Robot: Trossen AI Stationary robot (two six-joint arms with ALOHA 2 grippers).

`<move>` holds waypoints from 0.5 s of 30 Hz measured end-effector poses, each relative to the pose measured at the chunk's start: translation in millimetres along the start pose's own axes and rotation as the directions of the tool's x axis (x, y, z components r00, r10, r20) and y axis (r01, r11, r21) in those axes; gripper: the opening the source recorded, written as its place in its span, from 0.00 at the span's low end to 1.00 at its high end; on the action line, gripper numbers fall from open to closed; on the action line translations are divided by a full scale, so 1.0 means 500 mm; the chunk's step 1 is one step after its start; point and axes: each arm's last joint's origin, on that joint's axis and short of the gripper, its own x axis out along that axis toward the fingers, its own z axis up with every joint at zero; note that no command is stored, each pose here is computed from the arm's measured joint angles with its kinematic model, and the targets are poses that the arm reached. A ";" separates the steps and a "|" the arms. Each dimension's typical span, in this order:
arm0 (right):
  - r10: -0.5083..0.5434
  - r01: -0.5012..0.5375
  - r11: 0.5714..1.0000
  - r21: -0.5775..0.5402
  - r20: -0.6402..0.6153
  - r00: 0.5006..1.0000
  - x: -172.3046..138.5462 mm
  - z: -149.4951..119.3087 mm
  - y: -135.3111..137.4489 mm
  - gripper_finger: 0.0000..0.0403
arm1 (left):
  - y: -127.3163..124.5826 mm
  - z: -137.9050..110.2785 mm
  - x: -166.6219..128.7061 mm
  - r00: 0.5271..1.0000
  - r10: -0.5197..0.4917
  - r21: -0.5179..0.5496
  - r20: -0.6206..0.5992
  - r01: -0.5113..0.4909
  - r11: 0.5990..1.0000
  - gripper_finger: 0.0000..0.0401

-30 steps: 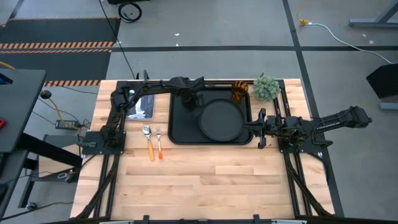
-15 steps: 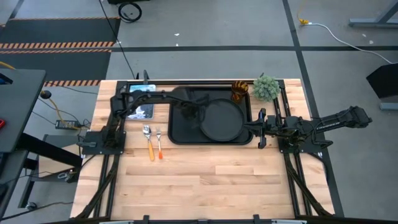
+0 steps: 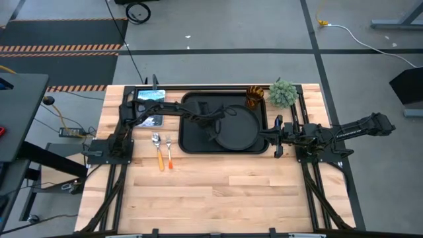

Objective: Pick and place plate/cup/fork/spoon on tray
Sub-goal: Put the black plate on the black serving tray

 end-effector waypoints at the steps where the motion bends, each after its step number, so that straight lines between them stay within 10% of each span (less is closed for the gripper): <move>1: 0.000 0.000 1.000 0.000 0.000 1.000 0.000 0.000 0.000 0.08 | -0.003 0.001 0.000 1.000 -0.004 0.002 0.010 0.004 1.000 0.06; 15: 0.000 0.000 1.000 0.000 0.000 1.000 0.000 0.000 0.000 0.08 | -0.027 0.007 -0.008 0.998 -0.025 0.076 0.061 0.020 0.997 0.06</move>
